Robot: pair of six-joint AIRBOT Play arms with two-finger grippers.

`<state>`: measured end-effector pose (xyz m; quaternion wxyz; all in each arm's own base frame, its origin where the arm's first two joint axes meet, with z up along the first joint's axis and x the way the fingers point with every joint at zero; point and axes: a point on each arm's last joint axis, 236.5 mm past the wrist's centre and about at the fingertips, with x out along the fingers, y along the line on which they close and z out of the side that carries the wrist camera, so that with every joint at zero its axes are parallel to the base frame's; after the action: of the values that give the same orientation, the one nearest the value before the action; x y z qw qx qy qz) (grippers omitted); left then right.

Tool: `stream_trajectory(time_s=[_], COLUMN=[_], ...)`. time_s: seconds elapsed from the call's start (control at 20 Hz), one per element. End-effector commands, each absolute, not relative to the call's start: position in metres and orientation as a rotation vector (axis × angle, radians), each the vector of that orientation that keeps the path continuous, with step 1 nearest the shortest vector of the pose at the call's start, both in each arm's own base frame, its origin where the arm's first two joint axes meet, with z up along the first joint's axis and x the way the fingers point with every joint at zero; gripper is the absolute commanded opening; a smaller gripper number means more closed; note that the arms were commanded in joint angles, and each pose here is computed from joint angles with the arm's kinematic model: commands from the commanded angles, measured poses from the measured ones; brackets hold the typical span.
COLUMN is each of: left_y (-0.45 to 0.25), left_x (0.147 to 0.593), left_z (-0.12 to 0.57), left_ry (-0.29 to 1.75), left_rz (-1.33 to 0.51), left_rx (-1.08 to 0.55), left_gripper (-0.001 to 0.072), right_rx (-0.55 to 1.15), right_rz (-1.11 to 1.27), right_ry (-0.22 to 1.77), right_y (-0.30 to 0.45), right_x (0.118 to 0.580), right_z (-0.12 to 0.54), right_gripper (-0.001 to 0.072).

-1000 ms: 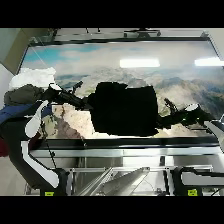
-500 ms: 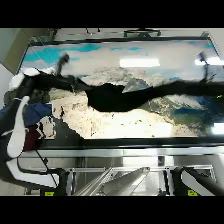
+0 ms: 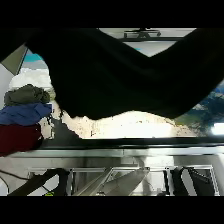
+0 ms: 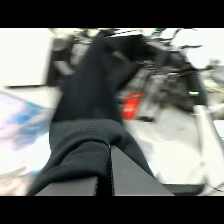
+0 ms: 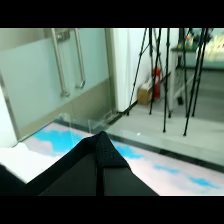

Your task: Fold the shirts.

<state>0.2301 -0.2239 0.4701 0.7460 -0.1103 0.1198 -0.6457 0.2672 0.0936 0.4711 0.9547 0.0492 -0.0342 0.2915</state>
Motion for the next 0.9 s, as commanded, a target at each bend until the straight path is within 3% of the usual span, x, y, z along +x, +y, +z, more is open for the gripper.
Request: stream_trajectory(time_s=[0.0, 0.2, 0.5, 0.65, 0.75, 0.8, 0.85], left_y=[-0.212, -0.205, -0.199, -0.18, -0.167, -0.161, -0.152], left_x=[0.257, 0.324, 0.399, 0.428, 0.454, 0.467, 0.478], left_z=[0.443, 0.343, 0.079, -0.017, -0.034, -0.029, -0.022], left_ry=[0.33, 0.613, 1.212, 1.342, 1.34, 1.309, 1.291], left_rz=[-1.2, -1.133, -0.941, -0.882, -0.898, -0.916, -0.923], left_rx=[-0.215, -0.382, -0.659, -0.779, -0.866, -0.894, -0.919], left_gripper=[0.0029, 0.003, 0.003, 0.003, 0.0036, 0.0194, 0.0285], right_rx=[0.1, 0.295, 0.503, 0.554, 0.609, 0.625, 0.627], right_rz=[0.576, 0.677, 0.574, 0.43, 0.398, 0.396, 0.401], right_ry=[-0.059, 0.227, 0.756, 0.87, 0.879, 0.867, 0.848], right_y=[0.088, 0.088, 0.099, 0.084, 0.073, 0.069, 0.064], right_x=[0.271, 0.334, 0.421, 0.46, 0.485, 0.497, 0.507], right_z=[0.467, 0.36, 0.087, -0.019, -0.043, -0.043, -0.037], right_gripper=[0.0015, 0.0015, 0.0016, 0.0017, 0.003, 0.015, 0.0326])
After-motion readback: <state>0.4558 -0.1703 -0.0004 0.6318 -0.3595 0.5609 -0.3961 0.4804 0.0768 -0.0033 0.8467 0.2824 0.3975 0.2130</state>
